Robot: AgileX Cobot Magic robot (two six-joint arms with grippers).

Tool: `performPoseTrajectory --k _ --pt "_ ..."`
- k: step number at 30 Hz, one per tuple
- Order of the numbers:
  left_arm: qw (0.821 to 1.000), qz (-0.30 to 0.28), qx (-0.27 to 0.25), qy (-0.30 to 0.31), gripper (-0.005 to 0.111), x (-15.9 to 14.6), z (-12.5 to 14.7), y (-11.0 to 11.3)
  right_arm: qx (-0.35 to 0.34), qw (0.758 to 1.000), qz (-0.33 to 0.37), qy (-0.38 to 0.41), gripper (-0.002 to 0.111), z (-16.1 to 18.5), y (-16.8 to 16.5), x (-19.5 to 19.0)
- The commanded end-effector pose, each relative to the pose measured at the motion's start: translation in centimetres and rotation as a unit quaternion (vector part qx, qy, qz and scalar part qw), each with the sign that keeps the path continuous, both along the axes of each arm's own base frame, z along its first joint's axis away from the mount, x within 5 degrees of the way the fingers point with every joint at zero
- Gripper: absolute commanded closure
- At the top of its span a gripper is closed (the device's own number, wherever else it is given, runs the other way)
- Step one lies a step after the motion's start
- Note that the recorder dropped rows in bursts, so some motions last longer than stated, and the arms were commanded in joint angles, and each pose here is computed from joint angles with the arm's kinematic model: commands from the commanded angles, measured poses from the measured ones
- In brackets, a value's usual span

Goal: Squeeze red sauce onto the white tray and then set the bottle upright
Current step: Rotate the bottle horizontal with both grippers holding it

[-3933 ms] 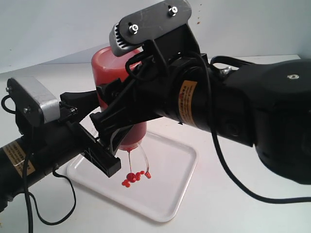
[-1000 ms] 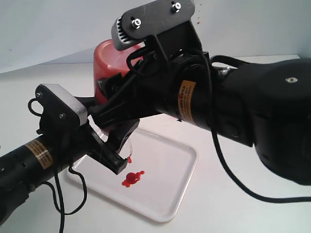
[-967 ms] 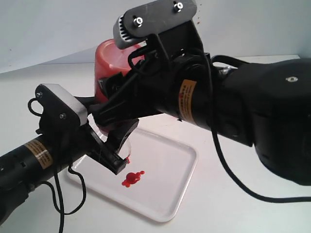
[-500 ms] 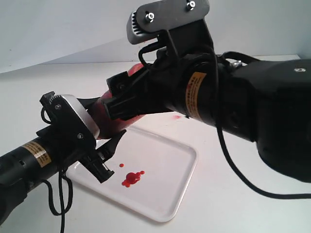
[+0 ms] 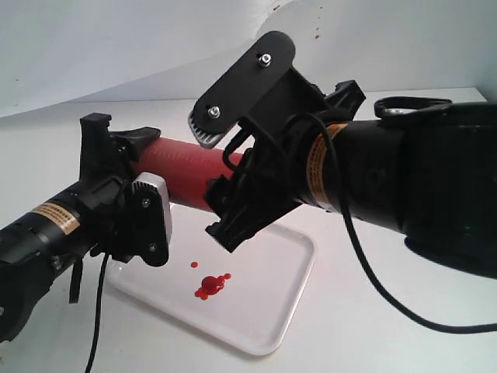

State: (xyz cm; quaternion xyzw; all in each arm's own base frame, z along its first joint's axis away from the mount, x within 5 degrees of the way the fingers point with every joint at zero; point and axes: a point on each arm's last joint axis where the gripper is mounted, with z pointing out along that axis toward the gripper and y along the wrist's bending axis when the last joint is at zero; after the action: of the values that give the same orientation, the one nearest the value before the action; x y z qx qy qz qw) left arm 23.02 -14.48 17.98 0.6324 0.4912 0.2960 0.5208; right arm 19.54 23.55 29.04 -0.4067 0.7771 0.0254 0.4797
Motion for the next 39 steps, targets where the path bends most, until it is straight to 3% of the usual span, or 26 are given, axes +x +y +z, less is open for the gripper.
performPoseTrajectory --k 1,5,12,14,16,23,28,34,36,39 --pt "0.996 0.007 0.004 -0.094 0.107 0.7 2.3 -0.1 -0.013 0.999 0.041 -0.020 0.026 0.2 0.5 0.0" --pt "0.988 0.006 0.031 -0.154 0.107 0.8 3.5 -0.1 -0.053 0.995 0.078 -0.037 0.026 -1.6 1.8 0.6" --pt "0.984 -0.033 0.068 -0.160 0.107 0.8 3.8 -1.1 -0.116 0.983 0.113 -0.089 0.026 -3.2 2.8 1.6" --pt "0.982 -0.050 0.082 -0.165 0.107 0.4 3.8 -2.0 -0.122 0.983 0.086 -0.110 0.026 -3.4 2.8 2.2" --pt "0.983 -0.045 0.079 -0.161 0.107 0.4 3.8 -2.0 -0.105 0.987 0.040 -0.114 0.026 -3.2 2.4 2.6" --pt "0.982 -0.049 0.080 -0.162 0.106 0.2 3.8 -2.1 0.019 0.998 0.023 -0.056 0.026 -1.1 2.3 4.9" --pt "0.981 -0.051 0.083 -0.165 0.106 0.2 3.8 -2.2 0.045 0.996 0.066 -0.041 0.026 -1.1 2.6 5.0" --pt "0.982 -0.048 0.079 -0.163 0.106 0.2 3.8 -2.1 0.041 0.996 0.060 -0.043 0.027 -1.1 2.5 5.0" --pt "0.983 -0.048 0.077 -0.162 0.106 0.2 3.8 -2.1 0.041 0.996 0.059 -0.043 0.030 -1.1 2.5 5.1" --pt "0.983 -0.047 0.077 -0.162 0.106 0.2 3.8 -2.1 0.041 0.996 0.059 -0.043 0.044 -1.1 2.5 5.1"
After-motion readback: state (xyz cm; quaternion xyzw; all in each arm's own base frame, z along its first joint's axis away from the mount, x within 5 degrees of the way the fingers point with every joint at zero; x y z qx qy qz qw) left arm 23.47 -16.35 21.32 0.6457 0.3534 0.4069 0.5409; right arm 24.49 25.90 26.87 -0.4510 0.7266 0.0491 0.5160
